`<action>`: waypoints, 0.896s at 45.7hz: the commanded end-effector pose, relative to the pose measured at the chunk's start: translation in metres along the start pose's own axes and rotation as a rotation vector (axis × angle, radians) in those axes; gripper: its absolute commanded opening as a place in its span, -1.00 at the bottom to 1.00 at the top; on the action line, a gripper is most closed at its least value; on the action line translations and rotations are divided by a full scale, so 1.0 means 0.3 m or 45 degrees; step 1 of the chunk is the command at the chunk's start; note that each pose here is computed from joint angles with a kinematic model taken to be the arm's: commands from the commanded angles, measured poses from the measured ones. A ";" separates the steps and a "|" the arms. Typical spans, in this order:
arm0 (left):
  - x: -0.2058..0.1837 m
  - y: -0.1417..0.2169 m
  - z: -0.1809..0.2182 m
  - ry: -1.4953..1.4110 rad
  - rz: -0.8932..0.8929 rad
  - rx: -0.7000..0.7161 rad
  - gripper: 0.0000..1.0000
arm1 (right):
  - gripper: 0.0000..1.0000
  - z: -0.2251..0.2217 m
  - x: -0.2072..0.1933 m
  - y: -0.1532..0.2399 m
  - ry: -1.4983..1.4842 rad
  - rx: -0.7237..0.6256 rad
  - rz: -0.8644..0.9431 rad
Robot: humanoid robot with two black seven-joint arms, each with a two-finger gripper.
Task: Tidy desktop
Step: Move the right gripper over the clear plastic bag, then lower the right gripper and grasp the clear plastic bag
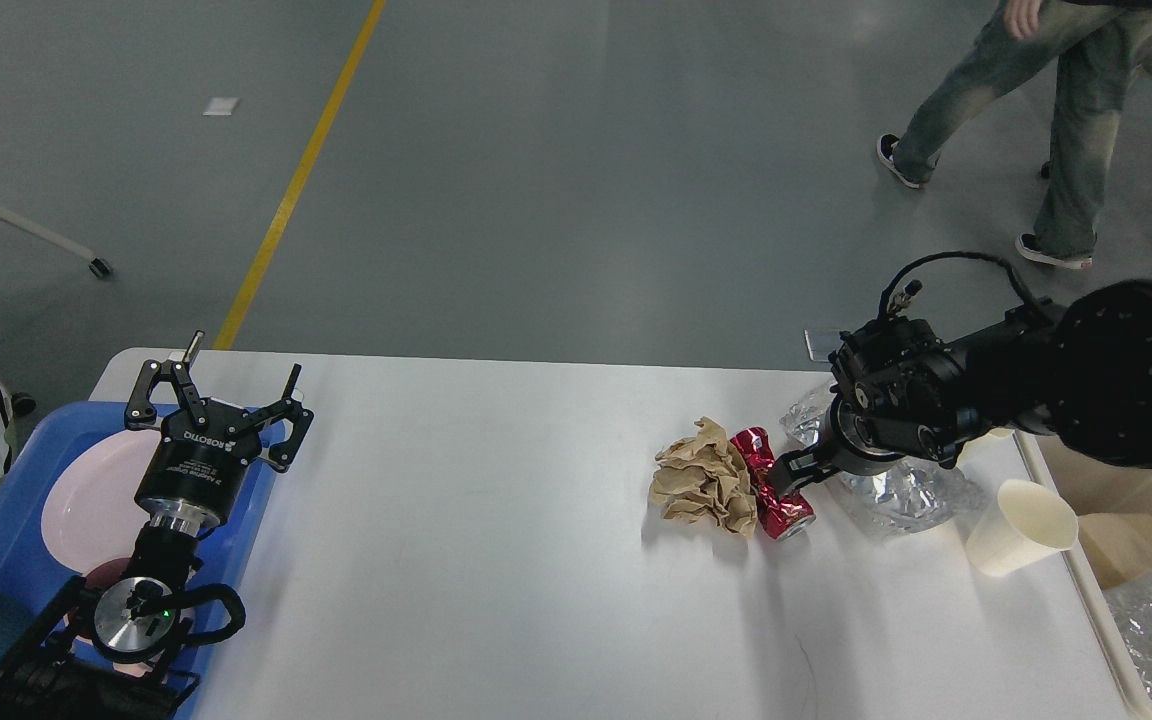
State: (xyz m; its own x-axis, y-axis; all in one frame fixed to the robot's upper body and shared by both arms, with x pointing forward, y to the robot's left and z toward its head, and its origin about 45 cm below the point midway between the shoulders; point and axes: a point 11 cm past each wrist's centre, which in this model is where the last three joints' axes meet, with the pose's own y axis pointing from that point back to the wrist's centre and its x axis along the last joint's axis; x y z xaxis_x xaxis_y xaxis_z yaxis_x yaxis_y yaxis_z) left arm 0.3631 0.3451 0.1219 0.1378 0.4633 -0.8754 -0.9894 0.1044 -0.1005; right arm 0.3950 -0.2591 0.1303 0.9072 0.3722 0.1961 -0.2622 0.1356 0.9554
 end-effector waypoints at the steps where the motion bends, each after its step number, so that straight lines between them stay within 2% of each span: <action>1: 0.000 0.000 0.000 0.000 -0.002 0.000 0.93 | 0.98 0.024 -0.010 -0.082 0.092 -0.079 0.029; 17: 0.000 0.000 0.000 0.000 -0.002 0.000 0.93 | 0.98 0.059 -0.098 -0.177 0.076 -0.128 0.009; 35: 0.000 0.000 0.000 0.000 -0.002 0.000 0.93 | 0.99 0.062 -0.119 -0.222 0.059 -0.153 0.068; 38: 0.001 0.002 0.000 0.000 0.000 0.000 0.93 | 0.95 0.055 -0.122 -0.225 0.038 -0.143 0.068; 41: 0.000 0.000 0.000 0.000 -0.002 0.000 0.93 | 0.68 0.056 -0.127 -0.228 0.038 -0.146 0.065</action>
State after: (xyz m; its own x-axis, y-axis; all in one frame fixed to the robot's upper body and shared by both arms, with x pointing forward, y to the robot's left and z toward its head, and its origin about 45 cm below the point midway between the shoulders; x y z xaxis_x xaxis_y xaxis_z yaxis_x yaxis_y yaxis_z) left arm 0.3629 0.3451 0.1220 0.1390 0.4631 -0.8753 -0.9893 0.1050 -0.1015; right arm 0.3861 -0.2974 0.0635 0.8782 0.4159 0.2363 -0.3488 0.2189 0.9113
